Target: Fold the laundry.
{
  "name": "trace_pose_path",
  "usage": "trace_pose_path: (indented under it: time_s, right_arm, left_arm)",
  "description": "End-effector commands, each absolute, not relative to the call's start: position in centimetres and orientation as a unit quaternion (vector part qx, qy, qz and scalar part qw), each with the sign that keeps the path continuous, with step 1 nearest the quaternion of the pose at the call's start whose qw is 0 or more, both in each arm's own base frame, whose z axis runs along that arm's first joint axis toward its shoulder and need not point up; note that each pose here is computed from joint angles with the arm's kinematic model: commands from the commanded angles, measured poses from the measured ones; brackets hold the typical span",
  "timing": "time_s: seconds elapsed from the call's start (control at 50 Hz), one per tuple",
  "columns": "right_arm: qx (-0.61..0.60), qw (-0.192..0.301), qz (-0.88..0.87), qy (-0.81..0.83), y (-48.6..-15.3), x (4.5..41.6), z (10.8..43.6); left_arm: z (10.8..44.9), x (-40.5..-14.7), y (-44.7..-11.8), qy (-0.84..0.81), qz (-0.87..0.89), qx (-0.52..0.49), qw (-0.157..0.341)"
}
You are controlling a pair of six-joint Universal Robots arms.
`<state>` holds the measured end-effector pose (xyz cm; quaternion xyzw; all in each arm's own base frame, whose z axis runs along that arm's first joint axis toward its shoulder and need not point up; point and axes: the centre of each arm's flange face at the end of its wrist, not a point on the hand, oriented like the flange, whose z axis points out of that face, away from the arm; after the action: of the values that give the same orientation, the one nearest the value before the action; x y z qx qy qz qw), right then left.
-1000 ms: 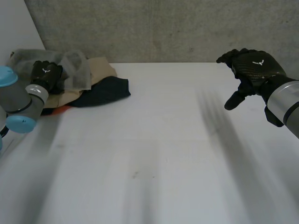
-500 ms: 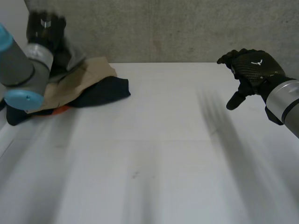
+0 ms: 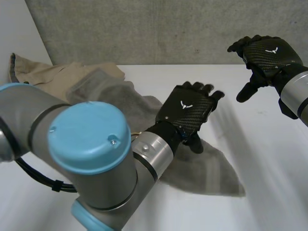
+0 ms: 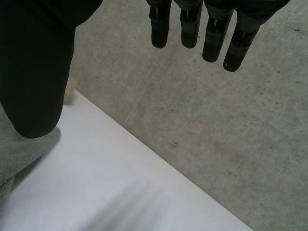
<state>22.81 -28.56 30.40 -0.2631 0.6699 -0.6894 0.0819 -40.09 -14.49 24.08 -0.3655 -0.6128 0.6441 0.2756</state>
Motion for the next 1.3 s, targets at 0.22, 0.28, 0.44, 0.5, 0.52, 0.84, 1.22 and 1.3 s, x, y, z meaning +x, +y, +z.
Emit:
trace_pose_path:
  time_s: [0.22,0.28,0.44,0.5,0.52,0.84,1.22,1.3]
  right_arm:
    - [-0.375,0.080,-0.521,0.763,-24.6,23.0,26.5]
    - [-0.391,0.076,-0.502,0.768,-24.3,23.2,25.6]
    - [-0.407,0.079,-0.482,0.772,-21.6,24.7,21.6]
    - [-0.413,0.075,-0.490,0.763,-20.7,25.1,19.6]
    - [-0.415,0.076,-0.492,0.761,-20.5,25.2,19.3]
    - [-0.407,0.019,-0.512,0.756,-20.7,26.7,13.6]
    - [-0.409,-0.002,-0.519,0.750,-22.0,25.9,15.3]
    - [-0.390,-0.055,-0.555,0.732,-24.2,23.3,20.8]
  left_arm:
    - [25.8,-29.9,-25.8,-0.660,0.694,-0.274,0.090]
    - [24.8,-27.3,-28.5,-0.662,0.688,-0.299,0.015]
    - [19.7,-22.0,-35.0,-0.668,0.639,-0.374,-0.075]
    - [18.8,-20.9,-37.1,-0.664,0.637,-0.384,-0.077]
    - [18.6,-20.6,-37.6,-0.664,0.637,-0.384,-0.076]
    - [14.1,-20.4,-42.6,-0.634,0.648,-0.411,-0.099]
    - [16.1,-22.6,-41.3,-0.618,0.666,-0.399,-0.128]
    - [21.5,-22.4,-36.6,-0.618,0.676,-0.382,-0.123]
